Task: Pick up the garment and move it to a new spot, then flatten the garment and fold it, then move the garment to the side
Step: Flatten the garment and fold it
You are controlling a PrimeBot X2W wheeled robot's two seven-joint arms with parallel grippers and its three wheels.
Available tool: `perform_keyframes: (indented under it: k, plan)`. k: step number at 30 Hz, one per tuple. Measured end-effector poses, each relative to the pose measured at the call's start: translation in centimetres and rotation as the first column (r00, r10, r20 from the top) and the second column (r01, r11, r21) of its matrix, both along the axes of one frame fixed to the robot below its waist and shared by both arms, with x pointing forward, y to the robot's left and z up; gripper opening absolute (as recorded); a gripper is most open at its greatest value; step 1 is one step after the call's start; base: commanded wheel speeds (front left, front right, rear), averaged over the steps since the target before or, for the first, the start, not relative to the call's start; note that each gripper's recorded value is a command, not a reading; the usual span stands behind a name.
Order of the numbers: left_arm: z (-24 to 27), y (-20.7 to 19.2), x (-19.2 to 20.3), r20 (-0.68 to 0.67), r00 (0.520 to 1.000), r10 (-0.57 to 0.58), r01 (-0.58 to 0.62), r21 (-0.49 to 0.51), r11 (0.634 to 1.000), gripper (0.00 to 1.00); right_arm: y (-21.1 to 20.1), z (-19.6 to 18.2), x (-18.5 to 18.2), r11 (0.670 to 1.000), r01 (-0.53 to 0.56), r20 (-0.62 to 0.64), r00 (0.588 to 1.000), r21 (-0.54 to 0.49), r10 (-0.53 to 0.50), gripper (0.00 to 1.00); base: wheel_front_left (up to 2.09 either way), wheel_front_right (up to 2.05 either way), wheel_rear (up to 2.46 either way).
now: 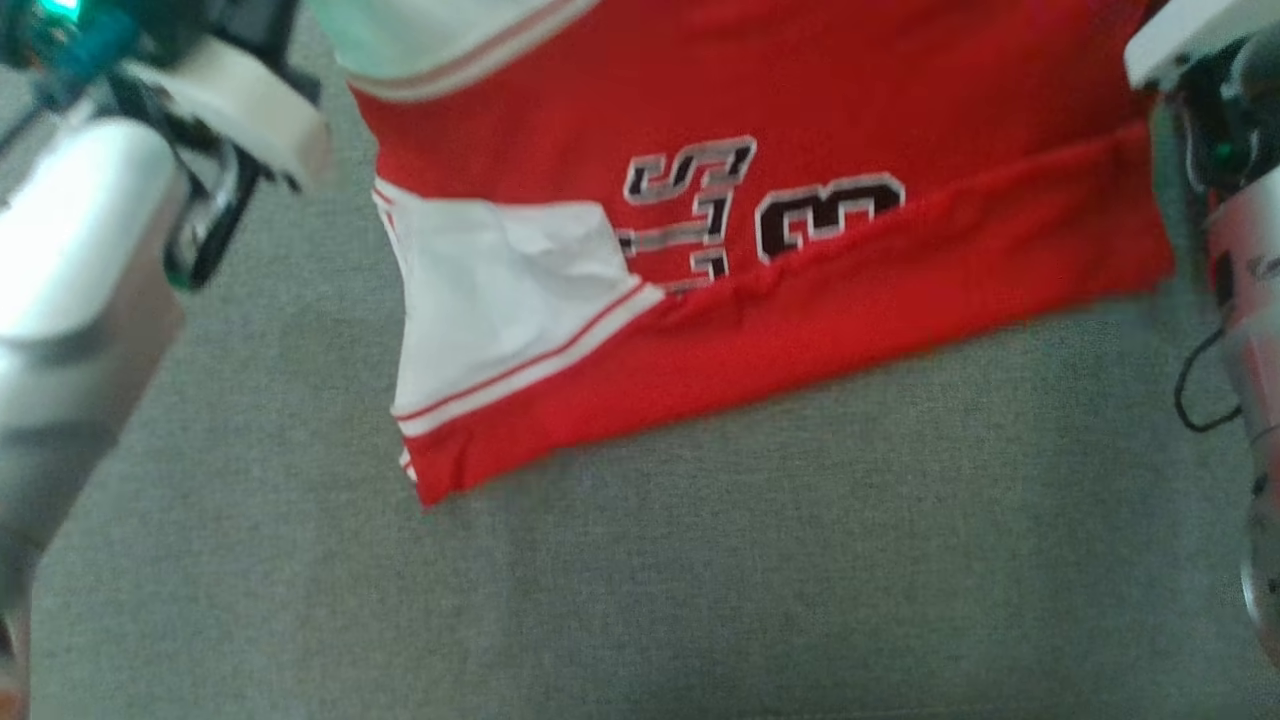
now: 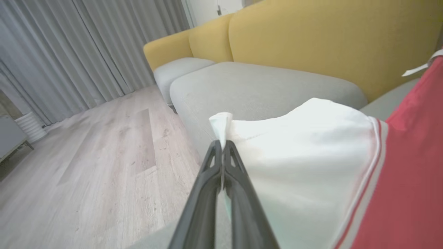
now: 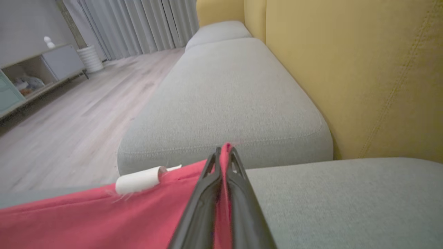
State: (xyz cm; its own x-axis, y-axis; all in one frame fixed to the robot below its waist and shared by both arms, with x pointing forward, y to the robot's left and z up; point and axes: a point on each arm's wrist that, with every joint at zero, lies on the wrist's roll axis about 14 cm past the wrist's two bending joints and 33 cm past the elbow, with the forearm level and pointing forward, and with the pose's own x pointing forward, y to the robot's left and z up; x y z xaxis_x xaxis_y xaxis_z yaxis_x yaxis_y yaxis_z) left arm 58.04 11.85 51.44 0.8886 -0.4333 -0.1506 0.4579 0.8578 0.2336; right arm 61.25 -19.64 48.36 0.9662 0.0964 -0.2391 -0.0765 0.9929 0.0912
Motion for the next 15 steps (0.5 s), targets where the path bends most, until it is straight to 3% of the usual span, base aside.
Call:
perform_keyframes:
  k: [7, 15]
  plan:
    - [1.9, 0.4, 3.1, 0.082, 0.996, 0.023, -0.024, 0.014, 1.000, 0.00, -0.6, 0.5, 0.9, 0.998, 0.037, 0.043, 0.998, 0.048, -0.039, 0.00, 0.00, 0.00, 0.00]
    - [-0.4, 0.0, 1.0, 0.024, 1.000, -0.018, 0.017, 0.043, 0.999, 0.00, 0.7, -0.9, 0.0, 1.000, -0.004, -0.017, 1.000, 0.028, 0.004, 0.00, 0.00, 0.00, 0.00]
